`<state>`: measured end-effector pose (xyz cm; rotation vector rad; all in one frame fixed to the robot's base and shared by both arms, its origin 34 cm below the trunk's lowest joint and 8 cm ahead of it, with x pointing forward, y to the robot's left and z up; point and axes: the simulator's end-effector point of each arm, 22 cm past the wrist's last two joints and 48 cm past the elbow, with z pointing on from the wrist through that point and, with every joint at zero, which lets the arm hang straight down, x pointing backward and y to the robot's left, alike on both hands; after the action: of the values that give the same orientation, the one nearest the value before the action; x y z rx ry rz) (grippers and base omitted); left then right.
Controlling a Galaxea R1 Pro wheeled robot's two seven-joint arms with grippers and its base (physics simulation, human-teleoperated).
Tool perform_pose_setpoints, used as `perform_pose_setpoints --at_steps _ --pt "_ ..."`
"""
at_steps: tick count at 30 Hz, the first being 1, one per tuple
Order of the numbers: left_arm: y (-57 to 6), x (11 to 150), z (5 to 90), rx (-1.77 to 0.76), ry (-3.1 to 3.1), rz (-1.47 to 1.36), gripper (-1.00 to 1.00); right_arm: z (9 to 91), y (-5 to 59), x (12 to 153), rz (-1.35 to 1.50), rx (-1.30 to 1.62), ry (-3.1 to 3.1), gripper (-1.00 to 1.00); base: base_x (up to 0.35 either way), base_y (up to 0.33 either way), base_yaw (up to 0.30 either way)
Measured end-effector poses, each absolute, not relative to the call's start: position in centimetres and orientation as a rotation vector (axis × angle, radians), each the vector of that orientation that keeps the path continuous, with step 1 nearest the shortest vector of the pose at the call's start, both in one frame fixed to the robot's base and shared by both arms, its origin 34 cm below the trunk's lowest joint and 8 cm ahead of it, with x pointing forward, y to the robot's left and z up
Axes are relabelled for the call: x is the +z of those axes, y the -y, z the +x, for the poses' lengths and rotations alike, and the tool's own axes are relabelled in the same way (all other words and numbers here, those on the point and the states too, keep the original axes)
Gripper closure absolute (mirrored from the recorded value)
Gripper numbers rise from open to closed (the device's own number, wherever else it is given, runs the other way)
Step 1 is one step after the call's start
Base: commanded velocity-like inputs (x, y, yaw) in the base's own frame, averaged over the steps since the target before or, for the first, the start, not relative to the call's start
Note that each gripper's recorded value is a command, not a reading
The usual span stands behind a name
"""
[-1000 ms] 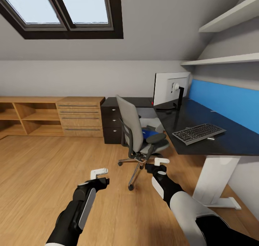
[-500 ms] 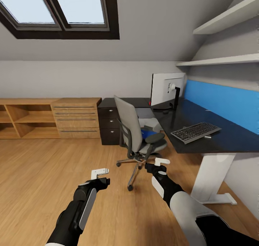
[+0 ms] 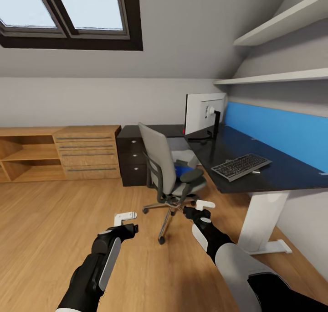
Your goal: In the bedroom, organize the workspace by keeping the computer under the desk, ensuring the monitor is on the desk, placing the keyboard on the desk next to the monitor, placing the mouse on the desk next to the keyboard, moving the folder from the swivel chair onto the desk next to the mouse, stacking the notebook on top of the folder with the pen on top of the notebook, and positioning the swivel chair next to the desk.
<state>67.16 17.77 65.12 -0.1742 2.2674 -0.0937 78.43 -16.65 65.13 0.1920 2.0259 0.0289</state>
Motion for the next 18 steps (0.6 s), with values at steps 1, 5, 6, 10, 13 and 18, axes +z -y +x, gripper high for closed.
perform_pose_setpoints --at_steps 1,5,6,10,13,18 --pt "-17.81 65.17 67.18 -0.093 -2.266 -0.174 -1.0 78.43 16.61 65.13 0.191 0.031 -2.026 -1.0 0.307 0.098 0.0" --pt "-17.95 65.32 67.24 -0.091 -2.262 -0.174 -1.0 78.41 16.46 65.09 0.186 0.038 -2.027 -1.0 0.297 0.171 0.0" --pt "-17.95 65.35 67.25 -0.091 -2.261 -0.173 -1.0 78.41 16.44 65.08 0.186 0.038 -2.026 -1.0 0.281 0.215 0.0" --pt "-17.94 65.4 67.27 -0.091 -2.26 -0.173 -1.0 78.43 16.42 65.11 0.185 0.039 -2.025 -1.0 0.273 0.228 0.0" --pt "-17.96 65.42 67.28 -0.09 -2.259 -0.173 -1.0 78.46 16.41 65.18 0.185 0.039 -2.023 -1.0 0.269 0.233 0.0" --pt "-17.94 65.47 67.31 -0.091 -2.257 -0.173 -1.0 78.49 16.45 65.21 0.186 0.039 -2.02 -1.0 0.193 0.171 0.0"
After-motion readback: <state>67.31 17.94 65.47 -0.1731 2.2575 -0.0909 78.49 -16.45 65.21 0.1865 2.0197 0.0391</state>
